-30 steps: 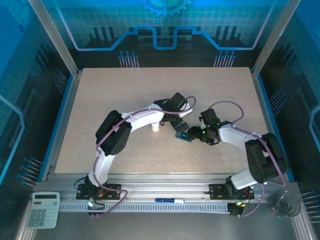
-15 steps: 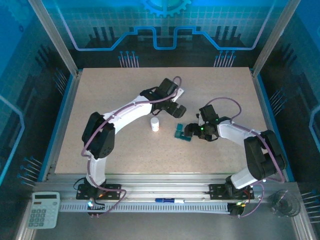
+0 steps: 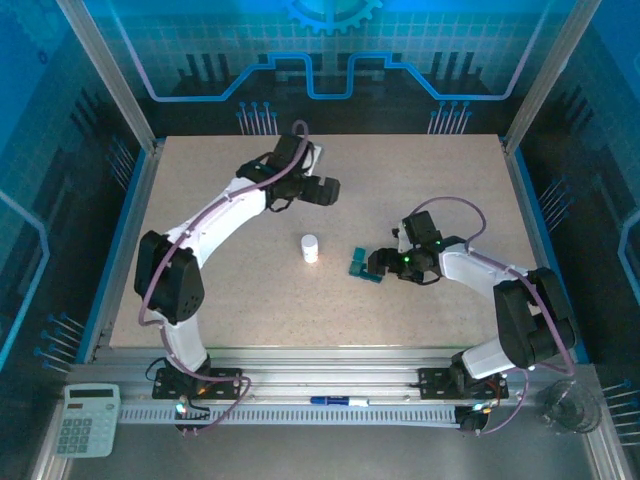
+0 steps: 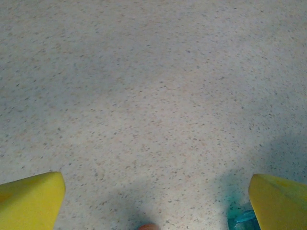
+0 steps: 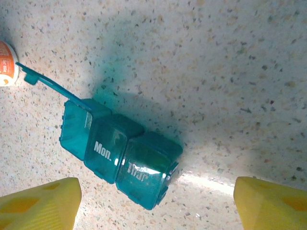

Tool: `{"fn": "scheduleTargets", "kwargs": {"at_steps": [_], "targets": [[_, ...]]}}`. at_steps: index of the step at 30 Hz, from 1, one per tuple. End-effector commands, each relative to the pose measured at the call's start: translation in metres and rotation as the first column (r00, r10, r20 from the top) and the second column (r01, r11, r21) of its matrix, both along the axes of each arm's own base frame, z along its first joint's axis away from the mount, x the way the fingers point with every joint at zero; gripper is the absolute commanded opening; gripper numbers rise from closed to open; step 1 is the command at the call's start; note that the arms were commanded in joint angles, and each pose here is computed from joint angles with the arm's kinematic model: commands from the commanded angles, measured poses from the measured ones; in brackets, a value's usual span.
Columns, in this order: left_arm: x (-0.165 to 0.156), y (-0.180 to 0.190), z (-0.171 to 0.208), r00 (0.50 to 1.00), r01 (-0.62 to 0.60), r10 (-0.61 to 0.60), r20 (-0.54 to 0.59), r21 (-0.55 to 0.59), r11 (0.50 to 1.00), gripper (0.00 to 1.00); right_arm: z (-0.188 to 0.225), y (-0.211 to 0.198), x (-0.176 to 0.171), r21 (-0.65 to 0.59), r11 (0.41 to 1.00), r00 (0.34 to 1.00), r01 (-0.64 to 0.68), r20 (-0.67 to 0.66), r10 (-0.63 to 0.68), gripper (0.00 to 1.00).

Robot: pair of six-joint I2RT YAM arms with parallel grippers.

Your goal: Sort the pills into containers

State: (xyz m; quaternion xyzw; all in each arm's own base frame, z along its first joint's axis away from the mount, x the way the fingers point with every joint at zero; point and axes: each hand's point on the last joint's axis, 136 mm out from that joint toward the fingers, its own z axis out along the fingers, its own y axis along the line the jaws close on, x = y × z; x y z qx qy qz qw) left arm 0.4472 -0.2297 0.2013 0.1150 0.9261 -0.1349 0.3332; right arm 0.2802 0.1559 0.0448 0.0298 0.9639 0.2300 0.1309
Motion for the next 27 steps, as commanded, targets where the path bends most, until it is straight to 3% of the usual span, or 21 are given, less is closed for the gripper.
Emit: {"fn": "scheduleTargets", "kwargs": {"at_steps": [1,8,27], "targets": [[-0.007,0.018,0.029,0.998,-0.055,0.053,-0.023,-0.082,0.995,0.99,0.005,0.005,-0.005,0.058,0.998,1.0,0.005,-0.023,-0.004,0.84],[0.0,0.037,0.026,0.989,-0.149,0.145,-0.035,-0.161,0.976,0.99,0.006,0.012,-0.003,0.075,0.997,0.998,0.006,-0.055,-0.002,0.84],[0.004,0.029,0.006,0.992,-0.11,0.121,0.038,-0.229,0.967,0.99,-0.004,0.037,0.016,0.018,1.0,0.992,0.019,-0.129,-0.016,0.83]]}}
